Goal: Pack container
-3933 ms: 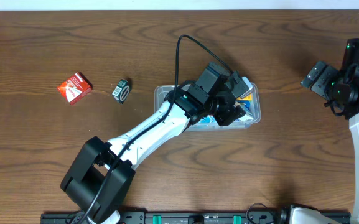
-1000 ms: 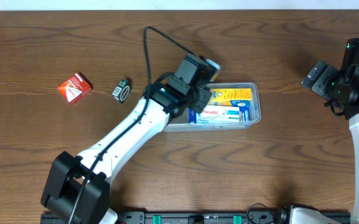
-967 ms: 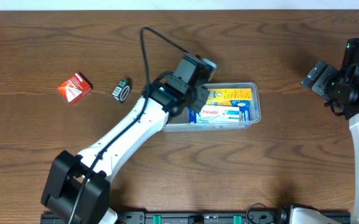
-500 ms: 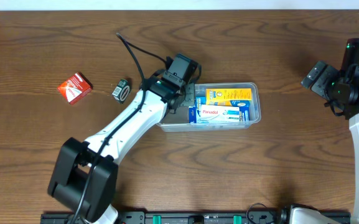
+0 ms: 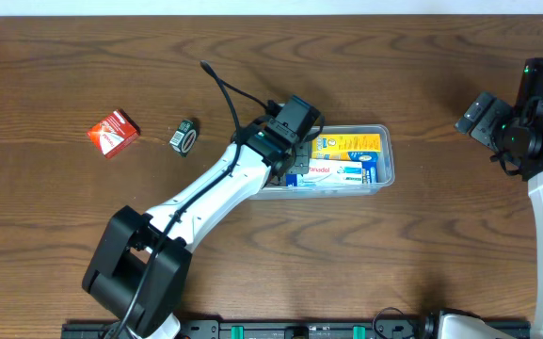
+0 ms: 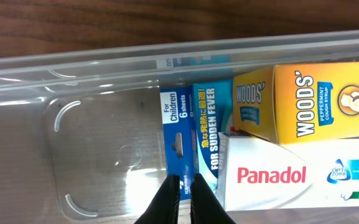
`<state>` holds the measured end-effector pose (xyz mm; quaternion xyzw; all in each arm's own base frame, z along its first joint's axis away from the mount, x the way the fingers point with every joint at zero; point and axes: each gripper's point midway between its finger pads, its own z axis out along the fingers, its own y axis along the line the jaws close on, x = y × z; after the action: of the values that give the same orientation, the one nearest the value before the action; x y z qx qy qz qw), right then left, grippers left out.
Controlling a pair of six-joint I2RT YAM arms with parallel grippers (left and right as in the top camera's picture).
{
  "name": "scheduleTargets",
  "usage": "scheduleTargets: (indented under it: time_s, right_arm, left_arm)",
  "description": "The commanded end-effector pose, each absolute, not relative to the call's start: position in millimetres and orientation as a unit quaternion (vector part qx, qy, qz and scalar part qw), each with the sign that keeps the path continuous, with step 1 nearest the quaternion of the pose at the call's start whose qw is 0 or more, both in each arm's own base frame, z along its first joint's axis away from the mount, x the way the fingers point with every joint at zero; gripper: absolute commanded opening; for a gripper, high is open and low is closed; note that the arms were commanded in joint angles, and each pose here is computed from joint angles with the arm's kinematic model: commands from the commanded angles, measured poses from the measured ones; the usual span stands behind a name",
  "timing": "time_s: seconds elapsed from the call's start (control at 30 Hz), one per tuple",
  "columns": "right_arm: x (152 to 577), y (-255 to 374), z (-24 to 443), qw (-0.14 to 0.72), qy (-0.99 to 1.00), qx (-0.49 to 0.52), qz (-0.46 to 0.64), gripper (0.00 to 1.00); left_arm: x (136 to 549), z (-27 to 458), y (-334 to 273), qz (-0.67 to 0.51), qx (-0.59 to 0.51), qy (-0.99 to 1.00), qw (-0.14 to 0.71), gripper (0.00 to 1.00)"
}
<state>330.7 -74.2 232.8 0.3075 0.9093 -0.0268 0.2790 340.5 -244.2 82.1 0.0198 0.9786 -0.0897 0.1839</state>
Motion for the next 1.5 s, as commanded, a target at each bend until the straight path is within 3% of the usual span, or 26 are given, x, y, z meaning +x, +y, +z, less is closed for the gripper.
scheduleTargets:
  time_s: [0.0, 1.47]
  right_arm:
    - [330.6, -77.2, 233.7, 0.28, 0.906, 0.317, -0.029, 0.99]
    - [330.6, -77.2, 233.7, 0.28, 0.906, 0.317, -0.029, 0.99]
  left_arm:
    - [340.2, 65.2, -236.8, -0.069, -0.001, 0.983, 0.17, 0.09]
    - [322.4, 41.2, -262.0, -0.079, 0.022, 0.986, 0.142, 0.09]
